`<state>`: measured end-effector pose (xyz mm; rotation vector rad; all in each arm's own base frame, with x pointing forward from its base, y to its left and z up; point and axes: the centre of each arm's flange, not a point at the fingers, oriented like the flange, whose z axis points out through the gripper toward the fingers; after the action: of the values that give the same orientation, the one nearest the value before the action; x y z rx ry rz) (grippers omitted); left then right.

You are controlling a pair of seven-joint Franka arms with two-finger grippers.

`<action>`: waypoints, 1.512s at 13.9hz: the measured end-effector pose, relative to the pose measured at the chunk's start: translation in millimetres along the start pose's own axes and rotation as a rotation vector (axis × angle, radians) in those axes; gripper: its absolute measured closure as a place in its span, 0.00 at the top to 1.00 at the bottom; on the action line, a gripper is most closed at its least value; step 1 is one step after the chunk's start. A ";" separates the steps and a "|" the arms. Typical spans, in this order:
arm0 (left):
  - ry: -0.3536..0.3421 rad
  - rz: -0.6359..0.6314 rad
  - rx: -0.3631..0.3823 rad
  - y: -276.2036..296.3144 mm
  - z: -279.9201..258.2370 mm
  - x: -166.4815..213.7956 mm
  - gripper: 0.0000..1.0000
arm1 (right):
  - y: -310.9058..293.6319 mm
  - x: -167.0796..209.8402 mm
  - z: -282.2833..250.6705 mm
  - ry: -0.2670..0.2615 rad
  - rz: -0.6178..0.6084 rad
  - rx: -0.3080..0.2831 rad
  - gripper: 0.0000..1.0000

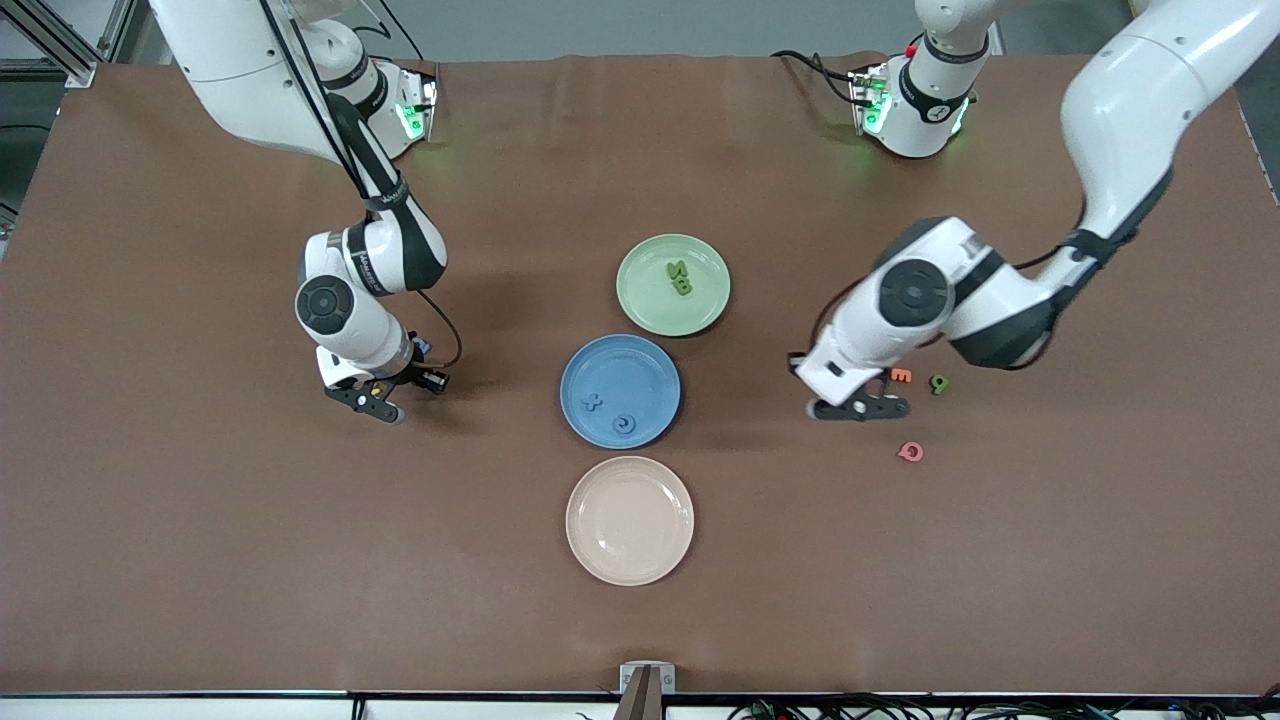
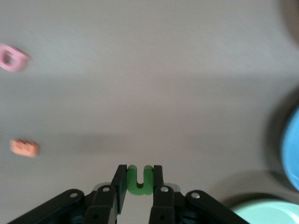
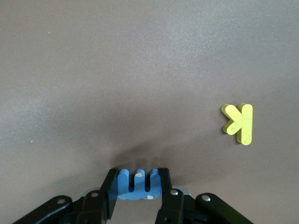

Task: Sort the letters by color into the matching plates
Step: 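Carry the u over the green plate while the right carries m to blue, then release both letters onto the plates and return both grippers to letters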

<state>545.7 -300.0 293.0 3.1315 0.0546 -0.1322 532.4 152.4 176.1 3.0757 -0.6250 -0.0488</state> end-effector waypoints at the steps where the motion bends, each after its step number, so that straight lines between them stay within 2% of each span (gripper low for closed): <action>1: -0.001 -0.018 0.004 20.5 1.5 -12.9 0.26 | 0.0 0.0 0.0 0.000 0.000 0.000 0.40; 3: -0.007 -0.041 0.018 54.0 6.5 -39.2 0.26 | -0.1 0.2 -0.2 -0.005 0.000 -0.003 0.40; 6: -0.021 -0.055 0.044 92.4 19.2 -80.3 0.26 | -8.7 4.3 -9.7 -0.053 0.016 -0.031 0.40; 9: -0.036 -0.061 0.072 114.2 33.0 -114.1 0.26 | -57.0 4.5 -44.7 -0.033 0.064 -0.006 0.40; 11: -0.041 -0.070 0.083 128.8 40.1 -135.1 0.26 | -98.9 -10.5 -65.6 -0.007 0.099 0.028 0.40; 13: -0.044 -0.082 0.084 142.3 45.2 -152.9 0.26 | -134.6 -28.2 -74.9 -0.012 0.140 0.057 0.40; 19: -0.044 -0.142 0.061 161.9 72.2 -182.7 0.26 | -230.5 -76.9 -59.6 -0.016 0.256 0.081 0.40; 20: -0.043 -0.156 0.065 162.0 77.5 -182.6 0.31 | -242.5 -86.8 -54.2 -0.016 0.269 0.081 0.40; 21: -0.043 -0.172 0.067 161.2 80.3 -181.5 0.41 | -252.3 -95.9 -49.8 -0.016 0.280 0.080 0.40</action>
<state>363.8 -468.0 229.2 3.1852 0.3258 -0.2060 544.2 422.0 226.6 3.0308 -1.0754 -0.0491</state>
